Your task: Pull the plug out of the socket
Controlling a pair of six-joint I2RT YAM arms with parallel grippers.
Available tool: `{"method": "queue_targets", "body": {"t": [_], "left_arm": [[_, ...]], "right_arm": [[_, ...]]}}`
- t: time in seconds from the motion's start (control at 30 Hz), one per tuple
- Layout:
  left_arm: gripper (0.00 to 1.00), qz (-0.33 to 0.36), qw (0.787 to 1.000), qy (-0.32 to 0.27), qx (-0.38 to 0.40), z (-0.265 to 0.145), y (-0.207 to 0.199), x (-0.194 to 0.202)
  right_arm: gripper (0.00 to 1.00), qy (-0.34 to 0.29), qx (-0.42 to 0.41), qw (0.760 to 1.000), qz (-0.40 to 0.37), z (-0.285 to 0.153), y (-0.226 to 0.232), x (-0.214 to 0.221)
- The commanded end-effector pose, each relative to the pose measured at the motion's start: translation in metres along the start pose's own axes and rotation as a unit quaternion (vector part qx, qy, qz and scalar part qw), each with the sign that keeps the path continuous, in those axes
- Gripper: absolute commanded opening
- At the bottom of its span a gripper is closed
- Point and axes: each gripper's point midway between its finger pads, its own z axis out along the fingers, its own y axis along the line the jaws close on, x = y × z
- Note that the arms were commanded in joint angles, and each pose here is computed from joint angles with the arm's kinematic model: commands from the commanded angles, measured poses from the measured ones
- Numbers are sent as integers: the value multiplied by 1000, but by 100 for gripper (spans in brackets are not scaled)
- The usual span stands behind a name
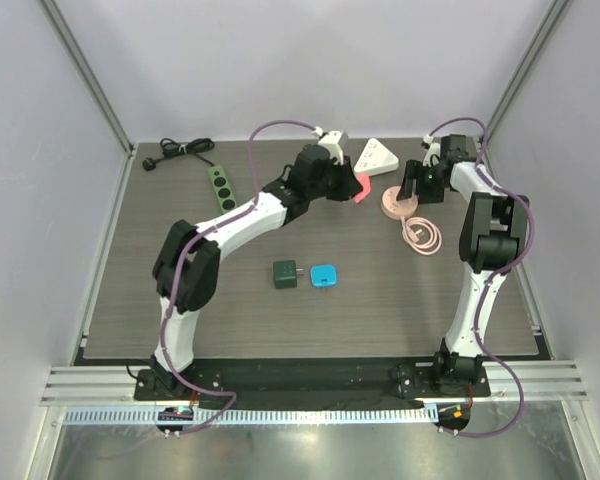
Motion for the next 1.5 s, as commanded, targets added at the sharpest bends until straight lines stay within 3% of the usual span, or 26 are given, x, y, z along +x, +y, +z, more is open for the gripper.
{"method": "queue_targets", "body": {"t": [0.0,0.13,0.3,0.4,0.63,0.83,1.03,1.07,1.33,1.47], "left_arm": [[2,-21,993,75,87,-42,-36,31],[0,-40,978,171,112,-69,-49,85],[0,-43,963,227,138,-95,-73,139],[0,-86,953,257,136,-96,-70,168],[0,-129,953,264,70,-84,-44,194],[9,-126,954,269,51,-71,-35,200],[24,-112,954,277,-15,-68,-9,206],[34,-111,955,274,-18,-70,-7,203],[68,-86,955,280,-42,-80,3,202],[71,-58,961,261,-67,-88,10,188]], "right_arm": [[72,-38,40,998,-5,-7,-6,-10],[74,-68,41,997,-2,-19,1,-20],[76,-111,27,993,-3,-35,12,-29],[77,-138,8,990,-7,-45,22,-33],[79,-150,-14,989,-5,-47,31,-32],[80,-155,-19,988,-9,-48,33,-34],[79,-153,-20,988,-10,-47,33,-32],[80,-152,-21,988,-10,-47,33,-32],[80,-155,-16,988,-12,-49,32,-33],[80,-154,-16,988,-11,-50,32,-32]]}}
